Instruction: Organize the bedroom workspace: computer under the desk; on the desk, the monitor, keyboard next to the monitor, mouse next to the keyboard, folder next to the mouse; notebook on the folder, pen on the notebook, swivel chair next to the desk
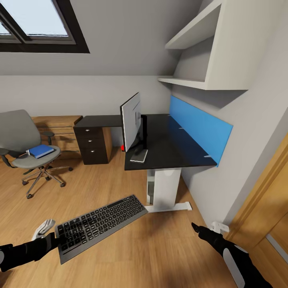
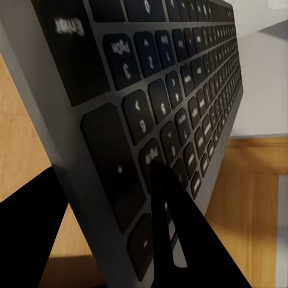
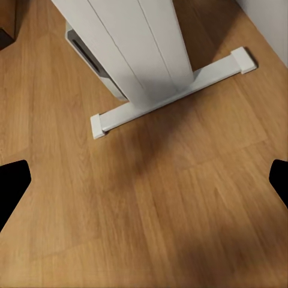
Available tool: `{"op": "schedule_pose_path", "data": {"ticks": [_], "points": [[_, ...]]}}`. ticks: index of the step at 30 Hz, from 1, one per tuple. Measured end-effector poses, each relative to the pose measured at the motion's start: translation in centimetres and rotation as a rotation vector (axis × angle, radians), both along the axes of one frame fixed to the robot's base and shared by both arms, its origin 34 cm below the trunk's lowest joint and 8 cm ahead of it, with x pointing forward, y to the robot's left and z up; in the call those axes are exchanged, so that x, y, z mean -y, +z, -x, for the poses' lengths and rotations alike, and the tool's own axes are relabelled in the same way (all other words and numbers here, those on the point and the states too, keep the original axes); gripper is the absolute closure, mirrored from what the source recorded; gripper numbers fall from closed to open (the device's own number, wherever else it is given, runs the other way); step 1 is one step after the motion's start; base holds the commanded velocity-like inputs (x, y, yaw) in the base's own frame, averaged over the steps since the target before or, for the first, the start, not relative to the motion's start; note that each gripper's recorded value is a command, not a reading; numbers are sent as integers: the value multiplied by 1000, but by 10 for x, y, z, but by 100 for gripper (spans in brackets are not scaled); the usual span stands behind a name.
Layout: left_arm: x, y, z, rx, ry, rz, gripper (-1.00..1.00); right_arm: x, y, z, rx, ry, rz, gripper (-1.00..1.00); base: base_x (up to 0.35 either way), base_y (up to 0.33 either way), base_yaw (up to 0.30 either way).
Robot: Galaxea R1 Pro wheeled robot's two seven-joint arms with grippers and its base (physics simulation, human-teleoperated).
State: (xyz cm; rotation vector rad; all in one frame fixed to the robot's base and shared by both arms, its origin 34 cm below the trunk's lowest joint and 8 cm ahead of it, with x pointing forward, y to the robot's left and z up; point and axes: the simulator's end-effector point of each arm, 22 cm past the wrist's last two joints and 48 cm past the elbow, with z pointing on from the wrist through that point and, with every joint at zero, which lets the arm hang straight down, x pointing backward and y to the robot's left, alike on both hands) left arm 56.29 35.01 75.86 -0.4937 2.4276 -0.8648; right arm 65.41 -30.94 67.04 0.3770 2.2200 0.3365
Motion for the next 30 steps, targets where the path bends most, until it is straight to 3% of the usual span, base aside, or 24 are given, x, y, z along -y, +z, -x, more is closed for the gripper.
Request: {"op": "schedule_pose_path", "data": {"ticks": [12,16,21,24,28,30], "points": [[-2,1,-1,3,4,-1,100,0,-1,0,-2,1,0,-100,0,0,0],[-10,4,-4,15,34,-1,100,0,-1,0,-2,0,0,-100,0,0,0],[-27,7,-10,29,130,7,100,0,-1,0,-2,-1,0,-100,0,0,0],[-40,-2,-9,12,220,-12,100,0,-1,0,-2,0,0,-100,0,0,0],[-61,-7,-16,32,341,-93,100,-1,-1,0,-2,2,1,-100,0,0,0],[-72,-4,-27,89,453,-124,100,-1,-1,0,-2,3,1,-100,0,0,0]]}}
